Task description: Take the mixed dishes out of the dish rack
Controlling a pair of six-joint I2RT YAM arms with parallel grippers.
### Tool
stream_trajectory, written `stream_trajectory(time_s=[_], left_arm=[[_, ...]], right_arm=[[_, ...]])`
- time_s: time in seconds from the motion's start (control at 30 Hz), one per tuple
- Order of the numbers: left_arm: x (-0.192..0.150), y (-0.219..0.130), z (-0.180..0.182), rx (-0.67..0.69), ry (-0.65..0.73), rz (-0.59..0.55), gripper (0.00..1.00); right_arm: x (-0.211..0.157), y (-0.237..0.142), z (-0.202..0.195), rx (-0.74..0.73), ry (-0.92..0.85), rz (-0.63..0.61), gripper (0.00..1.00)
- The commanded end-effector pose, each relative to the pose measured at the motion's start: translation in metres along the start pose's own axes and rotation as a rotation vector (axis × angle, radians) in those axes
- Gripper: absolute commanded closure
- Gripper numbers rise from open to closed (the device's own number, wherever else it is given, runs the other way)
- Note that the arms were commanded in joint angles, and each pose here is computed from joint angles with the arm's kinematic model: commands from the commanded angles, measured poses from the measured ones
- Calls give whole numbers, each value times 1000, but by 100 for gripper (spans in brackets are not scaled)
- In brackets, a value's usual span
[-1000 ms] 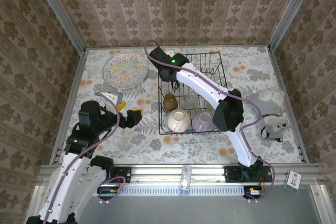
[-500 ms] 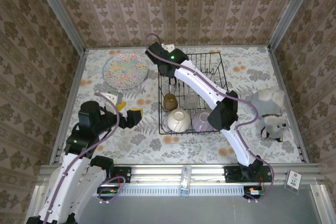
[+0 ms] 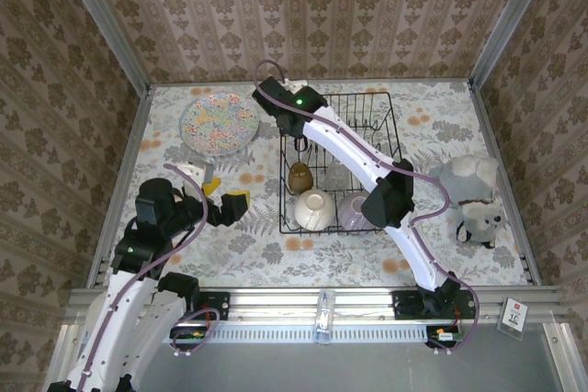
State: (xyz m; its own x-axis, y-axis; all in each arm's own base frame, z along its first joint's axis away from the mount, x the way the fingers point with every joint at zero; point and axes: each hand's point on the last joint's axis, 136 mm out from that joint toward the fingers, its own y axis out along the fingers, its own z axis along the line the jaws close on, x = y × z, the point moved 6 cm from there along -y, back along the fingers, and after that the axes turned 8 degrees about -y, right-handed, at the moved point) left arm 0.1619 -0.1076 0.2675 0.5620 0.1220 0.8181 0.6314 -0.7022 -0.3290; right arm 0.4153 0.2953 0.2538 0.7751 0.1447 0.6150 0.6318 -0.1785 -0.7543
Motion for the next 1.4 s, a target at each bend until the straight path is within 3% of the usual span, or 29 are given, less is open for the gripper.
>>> stream_trajectory(time_s=[0.0, 0.3, 0.47, 1.0, 1.37], left_arm=[[1, -3, -5, -30, 10, -17, 0], [-1, -9, -7, -31, 12, -28, 0], [-2, -10, -8, -35, 3, -31, 0], [-3, -10, -7, -34, -4, -33, 0], [-4, -6, -5, -33, -15, -17, 0]], right_arm=[[-9, 10, -11, -98, -22, 40, 78], [-16, 19, -9, -120, -34, 63, 77], [-19, 19, -8, -132, -37, 67, 82], [-5, -6, -17, -198, -22, -40, 100], [4, -23, -26, -286, -38, -129, 100]])
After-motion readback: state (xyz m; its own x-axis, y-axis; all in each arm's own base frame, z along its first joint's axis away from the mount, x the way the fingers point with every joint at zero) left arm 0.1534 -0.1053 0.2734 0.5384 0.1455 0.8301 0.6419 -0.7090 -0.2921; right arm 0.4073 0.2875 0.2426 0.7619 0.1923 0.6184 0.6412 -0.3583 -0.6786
